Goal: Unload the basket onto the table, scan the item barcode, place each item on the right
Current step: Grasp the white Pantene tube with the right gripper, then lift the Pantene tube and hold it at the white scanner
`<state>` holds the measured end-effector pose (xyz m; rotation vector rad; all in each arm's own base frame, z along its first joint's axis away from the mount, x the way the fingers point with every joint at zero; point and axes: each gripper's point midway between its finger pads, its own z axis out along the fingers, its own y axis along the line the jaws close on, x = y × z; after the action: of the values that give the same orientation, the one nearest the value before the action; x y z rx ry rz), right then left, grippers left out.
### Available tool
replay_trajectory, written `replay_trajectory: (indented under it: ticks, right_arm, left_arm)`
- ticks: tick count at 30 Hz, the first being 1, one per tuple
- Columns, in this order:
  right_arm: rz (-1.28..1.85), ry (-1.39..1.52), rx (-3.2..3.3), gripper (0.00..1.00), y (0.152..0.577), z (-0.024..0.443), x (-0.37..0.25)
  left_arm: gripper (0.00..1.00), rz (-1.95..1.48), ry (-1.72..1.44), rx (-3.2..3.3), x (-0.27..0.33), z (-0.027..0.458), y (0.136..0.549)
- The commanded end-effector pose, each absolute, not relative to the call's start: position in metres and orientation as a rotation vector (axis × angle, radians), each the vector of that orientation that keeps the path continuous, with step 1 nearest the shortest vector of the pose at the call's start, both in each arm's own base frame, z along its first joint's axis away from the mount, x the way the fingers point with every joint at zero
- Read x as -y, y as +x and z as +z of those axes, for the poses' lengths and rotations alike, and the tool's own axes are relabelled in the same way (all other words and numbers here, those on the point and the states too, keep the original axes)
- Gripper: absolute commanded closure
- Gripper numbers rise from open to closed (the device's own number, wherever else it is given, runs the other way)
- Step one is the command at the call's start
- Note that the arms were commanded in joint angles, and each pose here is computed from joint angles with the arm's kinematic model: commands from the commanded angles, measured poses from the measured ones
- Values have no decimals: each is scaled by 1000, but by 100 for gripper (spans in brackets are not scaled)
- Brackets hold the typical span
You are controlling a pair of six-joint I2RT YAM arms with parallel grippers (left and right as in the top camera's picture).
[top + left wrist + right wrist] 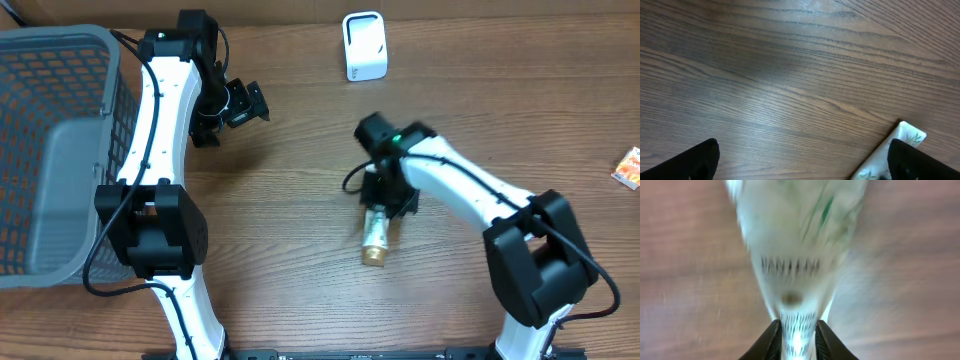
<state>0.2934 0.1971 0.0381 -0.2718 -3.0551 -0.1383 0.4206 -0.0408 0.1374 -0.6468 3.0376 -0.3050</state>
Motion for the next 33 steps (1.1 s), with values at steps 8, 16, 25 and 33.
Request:
replay_trajectory:
  ticks: [8, 16, 25, 33]
  right_arm:
    - [-156, -190, 3034, 63, 307, 43, -164]
    - [-86, -390, 2963, 59, 283, 35, -176]
    - [-16, -473, 2918, 56, 261, 14, -173]
    - [226, -506, 2948, 53, 262, 4, -127]
  left_arm:
    - [0, -293, -673, -3022, 39, 140, 422]
    - [1, -293, -670, -3023, 39, 140, 422]
    - [0, -293, -672, -3022, 39, 140, 422]
    - [0, -293, -670, -3023, 39, 140, 422]
